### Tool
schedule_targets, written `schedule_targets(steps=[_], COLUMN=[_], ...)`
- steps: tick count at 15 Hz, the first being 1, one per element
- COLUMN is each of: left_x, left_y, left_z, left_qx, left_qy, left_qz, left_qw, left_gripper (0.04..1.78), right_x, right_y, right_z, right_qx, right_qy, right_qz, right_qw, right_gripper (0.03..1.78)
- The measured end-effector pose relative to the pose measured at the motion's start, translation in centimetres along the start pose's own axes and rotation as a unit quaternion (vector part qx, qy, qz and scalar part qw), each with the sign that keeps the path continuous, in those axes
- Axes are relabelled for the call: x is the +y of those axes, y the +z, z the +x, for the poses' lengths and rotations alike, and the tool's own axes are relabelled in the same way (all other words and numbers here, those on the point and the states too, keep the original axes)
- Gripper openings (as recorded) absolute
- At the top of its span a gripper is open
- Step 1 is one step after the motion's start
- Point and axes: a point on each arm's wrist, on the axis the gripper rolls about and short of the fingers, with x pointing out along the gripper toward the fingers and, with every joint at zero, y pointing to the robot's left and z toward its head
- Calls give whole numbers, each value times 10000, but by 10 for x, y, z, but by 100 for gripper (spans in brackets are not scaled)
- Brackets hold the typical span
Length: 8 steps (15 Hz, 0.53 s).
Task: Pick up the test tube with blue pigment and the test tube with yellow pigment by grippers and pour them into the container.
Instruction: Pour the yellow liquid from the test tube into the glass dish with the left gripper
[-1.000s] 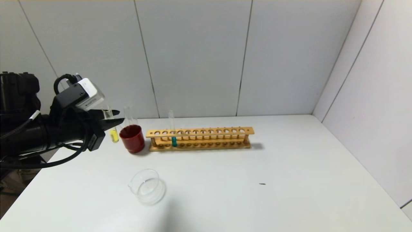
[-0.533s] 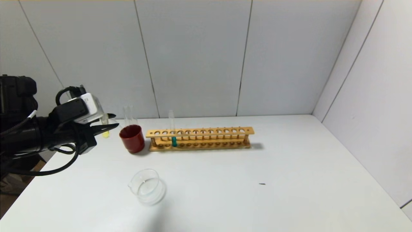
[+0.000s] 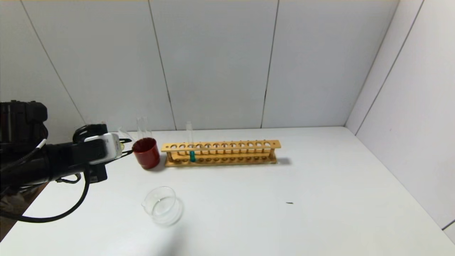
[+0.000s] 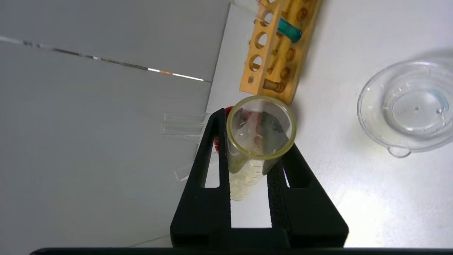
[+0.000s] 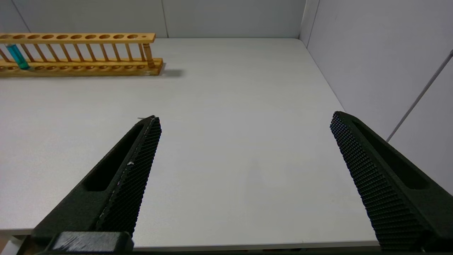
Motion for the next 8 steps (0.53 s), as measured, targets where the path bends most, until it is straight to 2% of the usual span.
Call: schedule_targets(steps=[8], left_x=[-28], left_y=[-6], left_z=[-15], left_qx=[116], left_qy=[-160], left_qz=[947], left_qw=[9953], left_gripper=[34], right_x=[0], right_y=[0], right_z=[0], right_qx=[0], right_qy=[0], right_qz=[0], right_qw=[10000], right_gripper=[175])
